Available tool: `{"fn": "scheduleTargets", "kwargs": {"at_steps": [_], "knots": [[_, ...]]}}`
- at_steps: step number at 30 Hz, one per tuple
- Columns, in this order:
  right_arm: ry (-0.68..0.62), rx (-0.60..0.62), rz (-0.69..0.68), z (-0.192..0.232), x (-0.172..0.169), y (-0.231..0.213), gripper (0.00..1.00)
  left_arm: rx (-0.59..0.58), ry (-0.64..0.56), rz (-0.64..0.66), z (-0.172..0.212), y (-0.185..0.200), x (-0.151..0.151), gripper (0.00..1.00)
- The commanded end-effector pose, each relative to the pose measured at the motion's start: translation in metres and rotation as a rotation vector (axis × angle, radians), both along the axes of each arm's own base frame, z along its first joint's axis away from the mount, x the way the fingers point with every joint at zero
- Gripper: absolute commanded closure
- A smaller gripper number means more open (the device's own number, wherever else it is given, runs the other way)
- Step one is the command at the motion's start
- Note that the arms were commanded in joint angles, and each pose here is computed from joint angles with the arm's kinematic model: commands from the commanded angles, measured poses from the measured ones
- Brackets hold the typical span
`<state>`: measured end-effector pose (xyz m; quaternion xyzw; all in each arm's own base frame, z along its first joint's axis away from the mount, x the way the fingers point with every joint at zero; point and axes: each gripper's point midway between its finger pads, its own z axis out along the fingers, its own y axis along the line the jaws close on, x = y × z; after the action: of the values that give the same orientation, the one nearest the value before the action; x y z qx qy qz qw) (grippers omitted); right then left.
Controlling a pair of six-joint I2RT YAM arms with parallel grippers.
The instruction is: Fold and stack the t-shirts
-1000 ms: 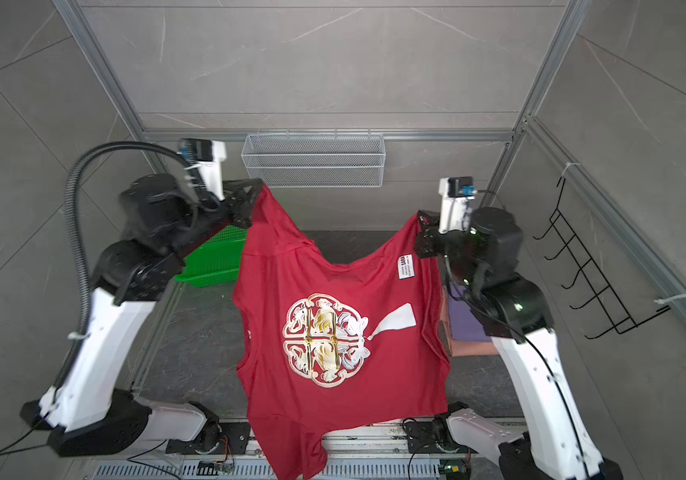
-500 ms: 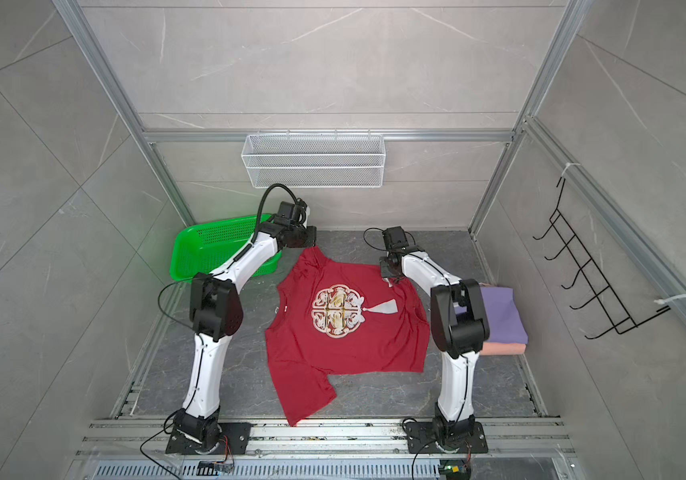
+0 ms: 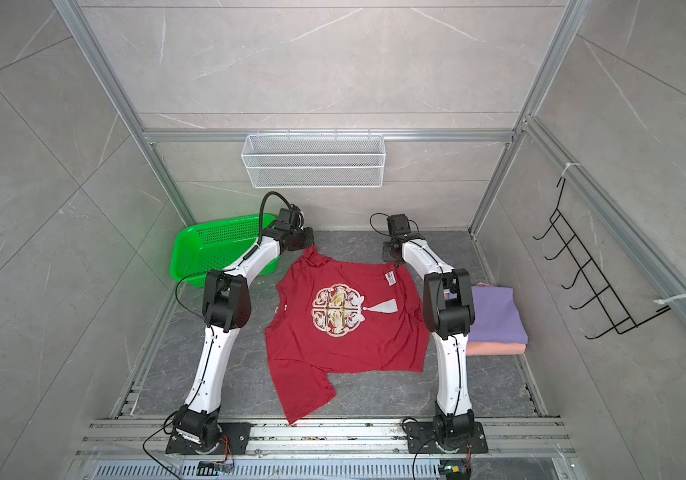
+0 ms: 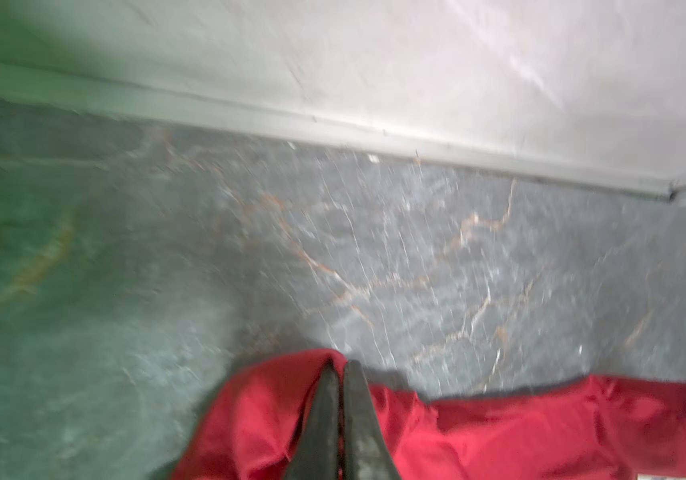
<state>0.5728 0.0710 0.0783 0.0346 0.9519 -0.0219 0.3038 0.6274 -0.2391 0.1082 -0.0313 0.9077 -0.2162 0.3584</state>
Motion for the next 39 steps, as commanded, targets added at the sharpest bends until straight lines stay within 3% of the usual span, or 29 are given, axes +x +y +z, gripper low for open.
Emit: {"fn": "scheduleTargets", "kwargs": {"at_steps": [1,2,5,9,14,20,22,27,33,39], "knots": [[0.037,0.053,-0.052,-0.014,0.005,-0.007,1.00,-0.117,-0.123,0.152,0.033,0.025,0.037,1.00],[0.043,0.068,-0.063,-0.015,0.008,-0.009,0.94,-0.158,-0.130,0.177,0.035,0.031,0.043,0.87],[0.062,0.076,-0.104,-0.019,0.013,-0.017,0.64,-0.230,-0.142,0.214,0.036,0.040,0.053,0.46],[-0.010,0.078,-0.133,0.009,0.018,-0.027,0.49,-0.219,-0.167,0.220,0.049,0.046,0.050,0.36],[-0.101,0.127,-0.111,0.058,0.005,-0.023,0.48,-0.172,-0.161,0.132,0.073,0.033,0.023,0.35],[-0.130,0.220,-0.092,0.091,-0.047,-0.016,0.47,-0.030,0.004,0.013,0.057,-0.008,-0.043,0.36],[-0.105,0.296,-0.081,0.089,-0.071,-0.006,0.46,-0.009,0.079,0.021,0.038,-0.013,-0.060,0.38],[-0.038,0.495,-0.056,0.070,-0.122,0.019,0.45,0.022,0.137,0.027,0.010,-0.027,-0.075,0.41],[0.039,0.569,-0.097,0.047,-0.178,0.022,0.45,0.069,0.209,0.078,-0.028,-0.027,-0.078,0.44],[0.091,0.620,-0.126,0.027,-0.207,0.025,0.45,0.073,0.231,0.113,-0.043,-0.030,-0.080,0.44]]}}
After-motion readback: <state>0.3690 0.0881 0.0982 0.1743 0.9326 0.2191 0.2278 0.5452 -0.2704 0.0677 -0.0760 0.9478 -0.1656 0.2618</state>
